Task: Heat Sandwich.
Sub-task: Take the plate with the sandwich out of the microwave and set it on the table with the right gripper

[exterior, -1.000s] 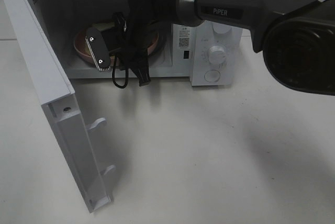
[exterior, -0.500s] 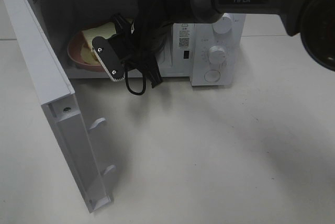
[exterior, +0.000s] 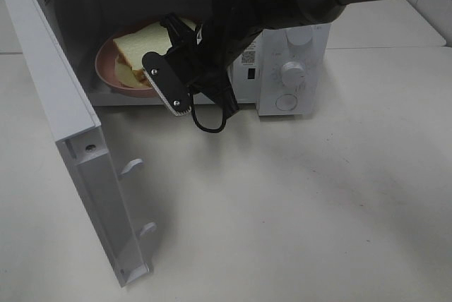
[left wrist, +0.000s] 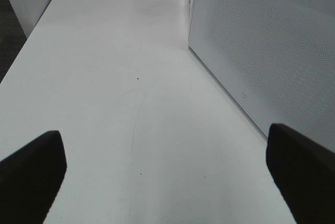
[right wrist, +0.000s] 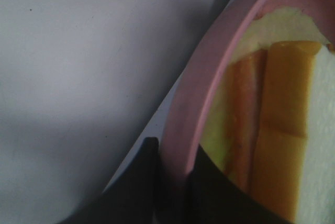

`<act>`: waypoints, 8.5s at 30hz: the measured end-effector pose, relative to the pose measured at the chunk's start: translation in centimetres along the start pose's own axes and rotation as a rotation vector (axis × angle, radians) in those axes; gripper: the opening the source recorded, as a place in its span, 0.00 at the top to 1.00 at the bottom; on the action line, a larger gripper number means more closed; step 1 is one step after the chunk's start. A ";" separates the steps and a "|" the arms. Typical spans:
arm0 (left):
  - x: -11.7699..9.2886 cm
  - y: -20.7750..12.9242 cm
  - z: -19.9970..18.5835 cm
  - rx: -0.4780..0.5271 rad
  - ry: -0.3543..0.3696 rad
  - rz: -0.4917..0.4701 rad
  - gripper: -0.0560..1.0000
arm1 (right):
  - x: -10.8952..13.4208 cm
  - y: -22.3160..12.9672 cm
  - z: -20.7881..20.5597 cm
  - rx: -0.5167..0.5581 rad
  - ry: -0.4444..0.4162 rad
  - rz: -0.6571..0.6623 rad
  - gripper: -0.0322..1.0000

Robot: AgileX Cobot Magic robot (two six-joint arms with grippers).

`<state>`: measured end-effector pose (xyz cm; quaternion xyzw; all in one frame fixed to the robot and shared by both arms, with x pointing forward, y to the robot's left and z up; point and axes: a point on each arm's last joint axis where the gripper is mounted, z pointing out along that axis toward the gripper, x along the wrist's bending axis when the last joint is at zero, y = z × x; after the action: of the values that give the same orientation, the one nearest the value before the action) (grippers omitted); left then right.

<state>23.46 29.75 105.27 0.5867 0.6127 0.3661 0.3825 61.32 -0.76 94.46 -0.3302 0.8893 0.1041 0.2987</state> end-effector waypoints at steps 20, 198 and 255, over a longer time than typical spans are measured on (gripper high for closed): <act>0.0 0.0 0.0 0.000 0.000 0.000 0.02 | 3.9 0.8 -4.1 -0.063 0.025 0.015 0.81; 0.0 0.0 0.0 0.000 0.000 0.000 0.02 | 21.7 -5.1 -13.3 1.219 -0.220 1.649 0.81; 0.0 0.0 0.0 0.000 0.000 0.000 0.02 | 24.0 -7.8 -8.4 1.249 -0.255 1.646 0.21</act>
<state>23.46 29.75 105.27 0.5867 0.6127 0.3661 0.3825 48.01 -22.46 86.87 0.6055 0.6970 -0.1690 0.3450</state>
